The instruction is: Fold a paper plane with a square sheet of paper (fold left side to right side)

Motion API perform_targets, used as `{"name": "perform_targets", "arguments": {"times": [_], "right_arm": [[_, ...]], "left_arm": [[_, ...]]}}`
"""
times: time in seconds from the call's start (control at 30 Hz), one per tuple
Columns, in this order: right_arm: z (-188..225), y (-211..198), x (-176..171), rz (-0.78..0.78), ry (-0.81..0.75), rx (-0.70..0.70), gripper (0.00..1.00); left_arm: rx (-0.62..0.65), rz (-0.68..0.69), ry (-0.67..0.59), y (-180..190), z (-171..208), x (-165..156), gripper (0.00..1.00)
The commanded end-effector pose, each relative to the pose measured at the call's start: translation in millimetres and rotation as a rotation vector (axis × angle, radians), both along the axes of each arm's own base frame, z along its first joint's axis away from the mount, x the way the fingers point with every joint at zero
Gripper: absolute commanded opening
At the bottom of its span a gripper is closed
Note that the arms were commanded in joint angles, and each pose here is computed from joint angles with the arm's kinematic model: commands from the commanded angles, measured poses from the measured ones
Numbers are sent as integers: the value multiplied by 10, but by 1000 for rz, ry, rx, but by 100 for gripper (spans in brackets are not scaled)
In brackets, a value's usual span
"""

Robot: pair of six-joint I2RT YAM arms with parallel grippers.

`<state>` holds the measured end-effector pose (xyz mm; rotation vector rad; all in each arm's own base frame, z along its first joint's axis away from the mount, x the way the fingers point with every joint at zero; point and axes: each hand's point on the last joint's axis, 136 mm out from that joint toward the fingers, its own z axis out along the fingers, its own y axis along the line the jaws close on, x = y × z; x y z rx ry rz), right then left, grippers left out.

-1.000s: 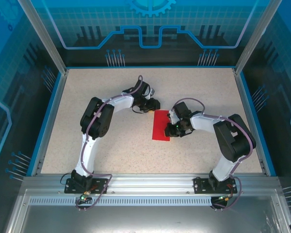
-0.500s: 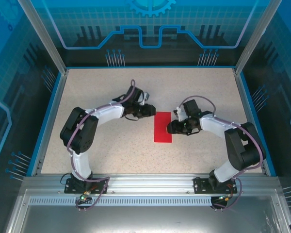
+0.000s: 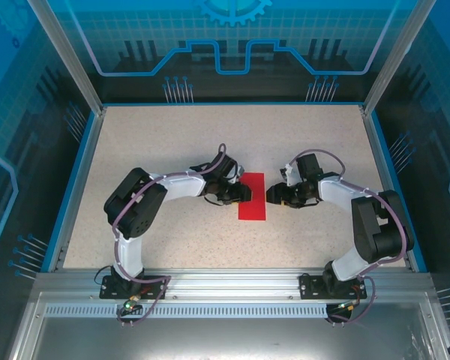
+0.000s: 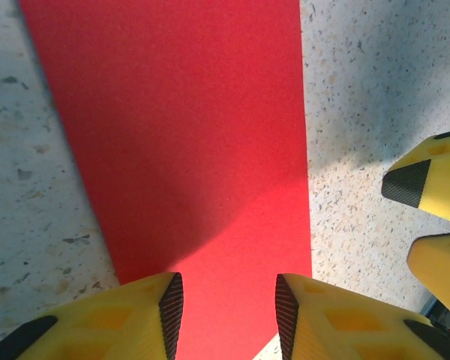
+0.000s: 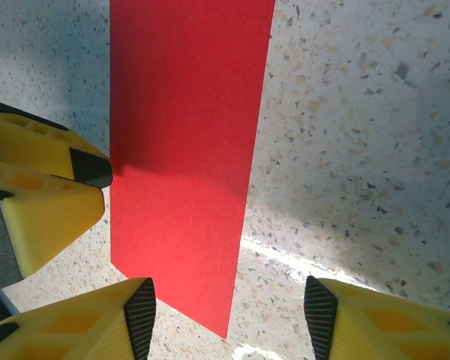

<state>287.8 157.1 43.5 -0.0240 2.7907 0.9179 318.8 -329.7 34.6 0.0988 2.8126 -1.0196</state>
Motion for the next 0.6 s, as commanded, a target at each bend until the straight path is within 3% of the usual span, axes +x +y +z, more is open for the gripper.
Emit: {"name": "perform_targets", "arguments": {"times": [0.0,0.3,0.57], "right_arm": [[36,-14,-39,5,7,23,60],[49,12,-24,20,31,30,65],[-17,125,7,10,116,72,56]], "left_arm": [[24,9,33,29,-120,-66,40],[77,6,72,115,-340,-200,40],[86,11,71,153,-362,-233,40]]}}
